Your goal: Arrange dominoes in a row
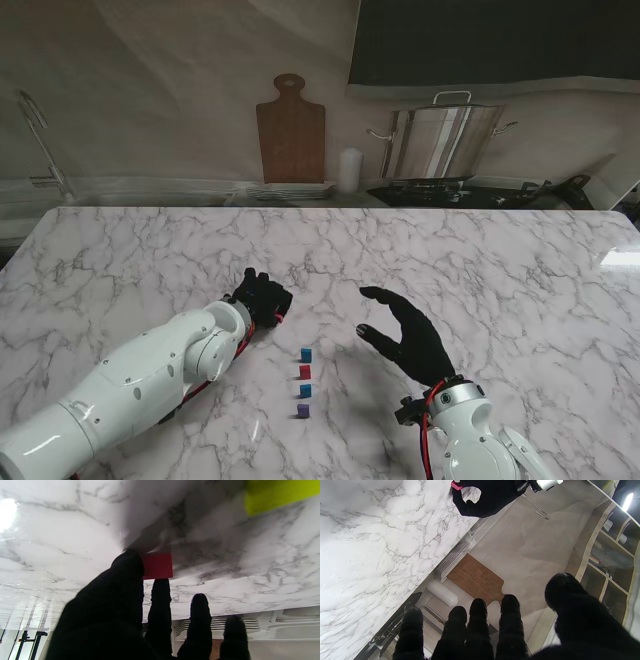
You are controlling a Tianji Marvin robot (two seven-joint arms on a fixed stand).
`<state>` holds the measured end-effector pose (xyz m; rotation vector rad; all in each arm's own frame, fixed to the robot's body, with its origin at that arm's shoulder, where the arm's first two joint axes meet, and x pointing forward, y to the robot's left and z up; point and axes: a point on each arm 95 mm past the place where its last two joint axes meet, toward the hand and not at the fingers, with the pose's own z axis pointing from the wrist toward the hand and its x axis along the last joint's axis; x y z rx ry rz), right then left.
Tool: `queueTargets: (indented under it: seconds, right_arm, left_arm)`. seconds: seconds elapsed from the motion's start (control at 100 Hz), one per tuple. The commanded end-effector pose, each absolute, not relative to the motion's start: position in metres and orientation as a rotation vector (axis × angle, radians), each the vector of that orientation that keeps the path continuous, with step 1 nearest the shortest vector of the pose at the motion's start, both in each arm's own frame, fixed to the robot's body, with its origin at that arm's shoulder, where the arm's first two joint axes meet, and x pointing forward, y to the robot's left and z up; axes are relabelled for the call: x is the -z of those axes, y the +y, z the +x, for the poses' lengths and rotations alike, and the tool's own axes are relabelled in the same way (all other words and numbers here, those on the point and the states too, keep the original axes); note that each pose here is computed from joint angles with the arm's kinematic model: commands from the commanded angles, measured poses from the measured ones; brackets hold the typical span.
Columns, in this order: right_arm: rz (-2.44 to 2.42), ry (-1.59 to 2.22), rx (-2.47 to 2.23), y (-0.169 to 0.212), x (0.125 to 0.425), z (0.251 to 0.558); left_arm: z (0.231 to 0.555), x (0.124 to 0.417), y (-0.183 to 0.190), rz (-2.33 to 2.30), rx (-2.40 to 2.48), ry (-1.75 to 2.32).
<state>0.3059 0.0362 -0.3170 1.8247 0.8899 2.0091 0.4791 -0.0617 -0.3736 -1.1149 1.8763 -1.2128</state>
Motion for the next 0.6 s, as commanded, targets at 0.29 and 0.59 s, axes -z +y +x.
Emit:
queueTargets:
  seconds: [0.29, 0.59]
  right_arm:
    - [1.832, 0.893, -2.005, 0.037, 0.319, 0.305]
    - [1.832, 0.896, -2.005, 0.037, 0.319, 0.305]
  left_arm:
    - [0.476, 0.376, -0.062, -1.118, 1.188, 1.888]
    - [0.471, 0.36, -0.059, -1.126, 1.255, 1.811]
